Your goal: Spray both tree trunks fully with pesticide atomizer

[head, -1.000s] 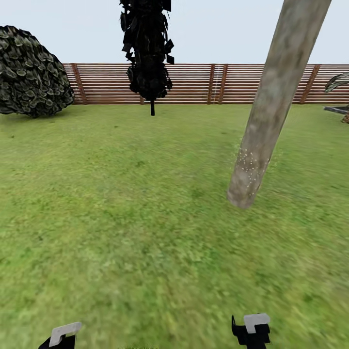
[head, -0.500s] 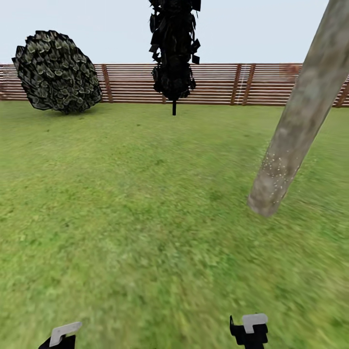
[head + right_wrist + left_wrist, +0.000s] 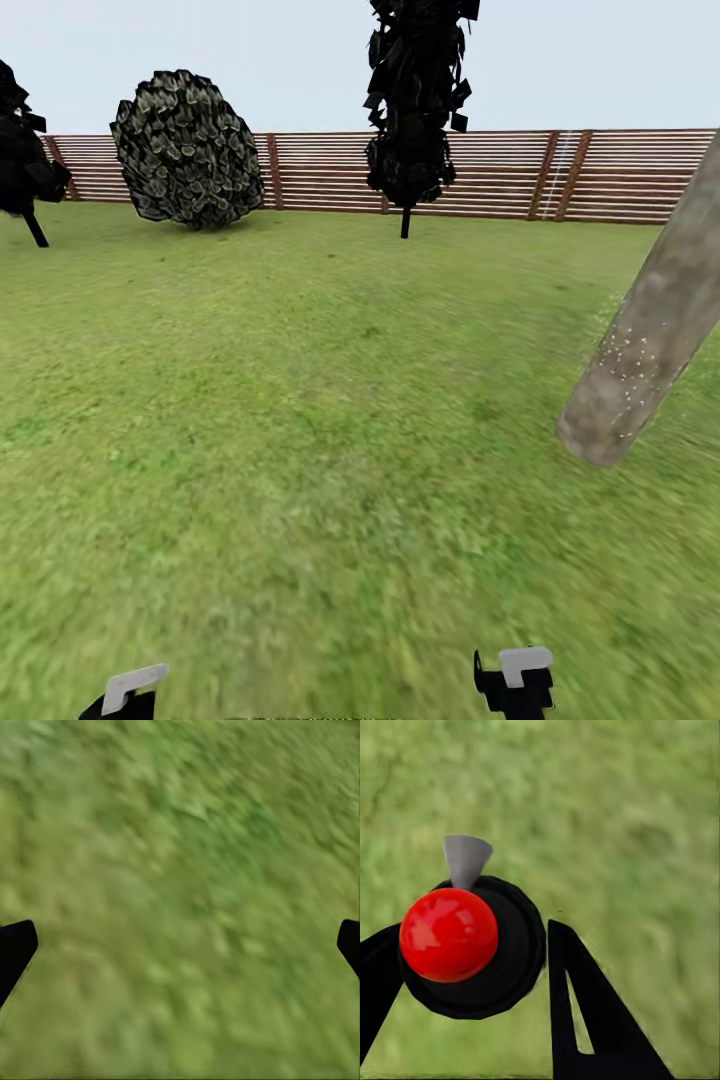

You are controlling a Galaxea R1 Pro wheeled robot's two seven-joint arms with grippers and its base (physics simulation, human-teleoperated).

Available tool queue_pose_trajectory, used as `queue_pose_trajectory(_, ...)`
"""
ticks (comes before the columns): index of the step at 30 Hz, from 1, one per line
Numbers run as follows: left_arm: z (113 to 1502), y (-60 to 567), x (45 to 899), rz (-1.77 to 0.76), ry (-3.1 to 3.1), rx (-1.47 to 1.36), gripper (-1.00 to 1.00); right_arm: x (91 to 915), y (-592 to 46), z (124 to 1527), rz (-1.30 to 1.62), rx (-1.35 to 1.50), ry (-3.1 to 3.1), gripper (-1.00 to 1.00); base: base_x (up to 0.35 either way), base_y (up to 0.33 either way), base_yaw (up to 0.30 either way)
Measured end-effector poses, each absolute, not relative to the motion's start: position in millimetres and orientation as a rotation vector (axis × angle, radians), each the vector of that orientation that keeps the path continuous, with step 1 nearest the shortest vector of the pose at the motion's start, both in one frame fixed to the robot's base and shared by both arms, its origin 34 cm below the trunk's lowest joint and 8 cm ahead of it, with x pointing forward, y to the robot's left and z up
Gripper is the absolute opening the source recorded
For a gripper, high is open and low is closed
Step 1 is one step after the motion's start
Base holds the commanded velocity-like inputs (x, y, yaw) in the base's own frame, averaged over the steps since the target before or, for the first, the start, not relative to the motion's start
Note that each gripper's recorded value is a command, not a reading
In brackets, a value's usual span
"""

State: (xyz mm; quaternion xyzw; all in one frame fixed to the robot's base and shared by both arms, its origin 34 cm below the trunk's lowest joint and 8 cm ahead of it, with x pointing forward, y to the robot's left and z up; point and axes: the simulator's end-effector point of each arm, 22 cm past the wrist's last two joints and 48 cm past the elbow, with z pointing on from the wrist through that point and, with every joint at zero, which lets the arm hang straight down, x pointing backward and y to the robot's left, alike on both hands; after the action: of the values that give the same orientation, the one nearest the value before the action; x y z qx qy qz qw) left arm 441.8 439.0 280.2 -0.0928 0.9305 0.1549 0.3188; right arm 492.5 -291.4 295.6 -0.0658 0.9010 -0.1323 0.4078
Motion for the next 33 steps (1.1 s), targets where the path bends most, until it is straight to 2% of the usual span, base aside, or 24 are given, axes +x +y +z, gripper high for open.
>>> queue_pose_trajectory(33, 279.6, 437.4, 441.6, 0.405, 2.449, -0.243, -1.00, 493.2, -291.5, 296.2, -0.335, -0.165, 2.268, 1.00, -0.001, 0.000, 0.282)
